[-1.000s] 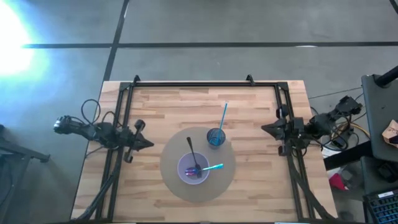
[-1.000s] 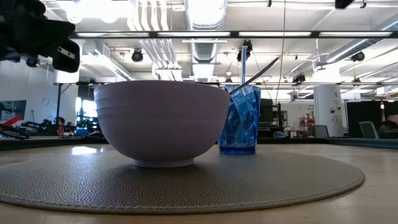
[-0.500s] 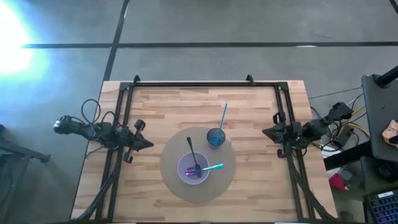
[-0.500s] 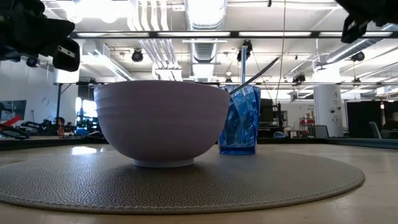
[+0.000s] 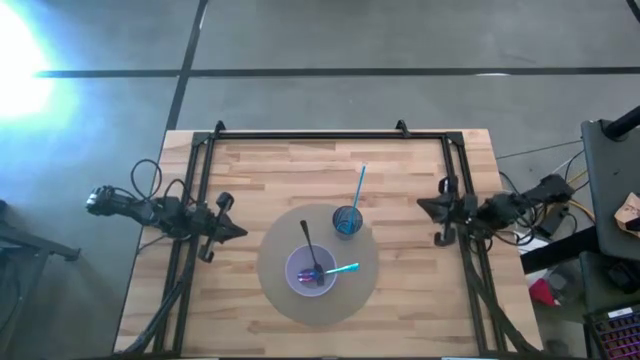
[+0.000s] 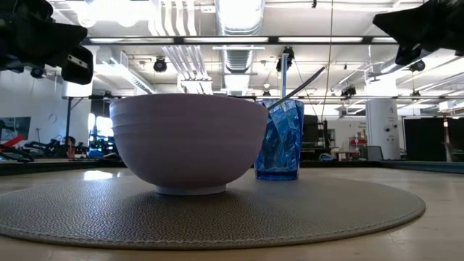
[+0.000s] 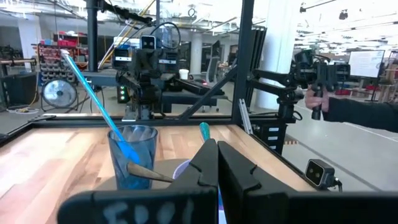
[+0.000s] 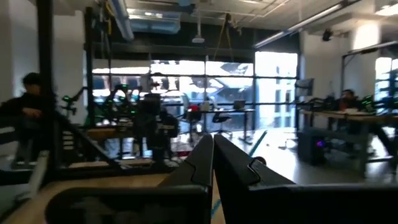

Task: Pick & Place Utensil
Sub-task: Return to Home Position

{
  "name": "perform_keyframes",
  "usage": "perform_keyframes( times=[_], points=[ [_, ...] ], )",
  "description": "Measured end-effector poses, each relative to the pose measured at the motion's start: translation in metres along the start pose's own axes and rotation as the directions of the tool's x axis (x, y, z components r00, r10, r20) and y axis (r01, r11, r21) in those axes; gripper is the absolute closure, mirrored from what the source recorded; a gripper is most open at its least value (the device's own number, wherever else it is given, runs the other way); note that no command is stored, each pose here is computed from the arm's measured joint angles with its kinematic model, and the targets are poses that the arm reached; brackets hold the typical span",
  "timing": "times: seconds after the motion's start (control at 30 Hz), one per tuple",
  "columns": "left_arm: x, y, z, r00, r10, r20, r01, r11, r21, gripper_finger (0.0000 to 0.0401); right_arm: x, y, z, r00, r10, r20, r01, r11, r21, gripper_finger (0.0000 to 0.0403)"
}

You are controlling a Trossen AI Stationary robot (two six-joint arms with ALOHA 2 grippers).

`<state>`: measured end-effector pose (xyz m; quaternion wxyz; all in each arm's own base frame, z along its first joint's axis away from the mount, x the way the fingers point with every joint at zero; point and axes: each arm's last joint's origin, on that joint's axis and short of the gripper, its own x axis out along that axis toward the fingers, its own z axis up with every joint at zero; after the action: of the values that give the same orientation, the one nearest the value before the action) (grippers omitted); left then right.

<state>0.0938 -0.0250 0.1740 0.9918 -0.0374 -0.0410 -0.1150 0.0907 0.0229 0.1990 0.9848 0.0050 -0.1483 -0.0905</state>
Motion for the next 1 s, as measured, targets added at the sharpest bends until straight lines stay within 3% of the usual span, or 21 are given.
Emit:
perform_keyframes(
  times=[0.2,0.37,1.0],
  points=[
    [0.000,0.000,0.000,1.000,0.000,0.001,0.000,1.000,0.000,0.0401,0.003,-0.008,-0.001,0.996,-0.092,-0.004,0.091,0.992,-0.082,0.0394],
    [0.000,0.000,0.000,1.000,0.000,0.001,0.000,1.000,0.000,0.0401,0.004,-0.010,-0.008,0.992,-0.115,-0.057,0.108,0.986,-0.124,0.0394],
    [0.000,0.000,0.000,1.000,0.000,0.002,0.000,1.000,0.000,0.0401,0.004,-0.010,-0.014,0.987,-0.110,-0.117,0.098,0.990,-0.106,0.0394]
  ],
)
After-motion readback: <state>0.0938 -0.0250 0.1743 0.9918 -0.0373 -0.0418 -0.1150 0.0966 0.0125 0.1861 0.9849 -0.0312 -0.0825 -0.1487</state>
